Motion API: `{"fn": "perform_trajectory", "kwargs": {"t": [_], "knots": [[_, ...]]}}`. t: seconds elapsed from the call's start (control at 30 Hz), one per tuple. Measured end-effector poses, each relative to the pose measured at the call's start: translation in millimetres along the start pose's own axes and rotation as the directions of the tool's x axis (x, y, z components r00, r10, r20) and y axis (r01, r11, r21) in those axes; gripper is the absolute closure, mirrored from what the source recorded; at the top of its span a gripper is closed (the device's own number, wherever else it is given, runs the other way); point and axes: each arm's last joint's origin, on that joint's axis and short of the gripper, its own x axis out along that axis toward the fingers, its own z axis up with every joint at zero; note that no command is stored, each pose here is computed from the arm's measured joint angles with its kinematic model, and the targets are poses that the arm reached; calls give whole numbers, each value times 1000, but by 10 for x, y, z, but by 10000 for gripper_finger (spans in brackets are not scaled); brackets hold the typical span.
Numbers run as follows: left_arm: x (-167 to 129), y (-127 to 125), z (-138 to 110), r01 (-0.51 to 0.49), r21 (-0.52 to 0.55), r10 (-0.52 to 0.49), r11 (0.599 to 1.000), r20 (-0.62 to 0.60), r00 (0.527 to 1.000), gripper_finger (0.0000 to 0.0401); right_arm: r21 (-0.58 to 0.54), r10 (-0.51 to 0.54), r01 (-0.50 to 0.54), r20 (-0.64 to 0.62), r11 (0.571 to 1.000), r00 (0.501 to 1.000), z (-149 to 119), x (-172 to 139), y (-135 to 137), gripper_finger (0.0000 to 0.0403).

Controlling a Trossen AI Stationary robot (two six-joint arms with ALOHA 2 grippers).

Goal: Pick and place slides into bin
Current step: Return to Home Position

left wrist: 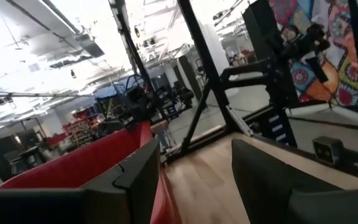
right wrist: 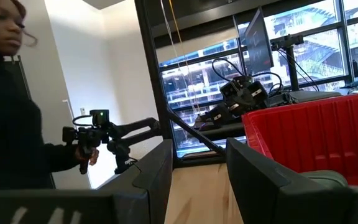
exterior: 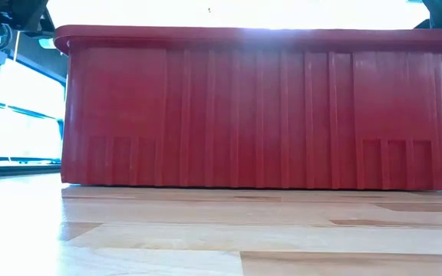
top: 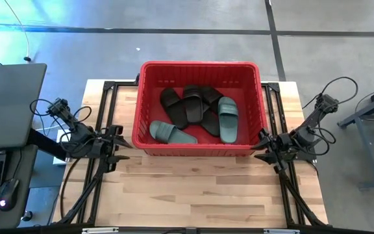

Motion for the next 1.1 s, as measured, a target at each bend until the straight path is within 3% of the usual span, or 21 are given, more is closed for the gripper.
{"fn": "perform_trajectory", "kwargs": {"t": [0.87,1.1], "knots": [[-7,-52,-107,53,56,-47,997,-105,993,217,-3,0,0,-2,1000,1000,-6,-1,-1,263],[-7,-53,-107,53,56,-47,997,-105,993,217,-210,3,-7,-15,978,1000,-21,0,0,263]]}}
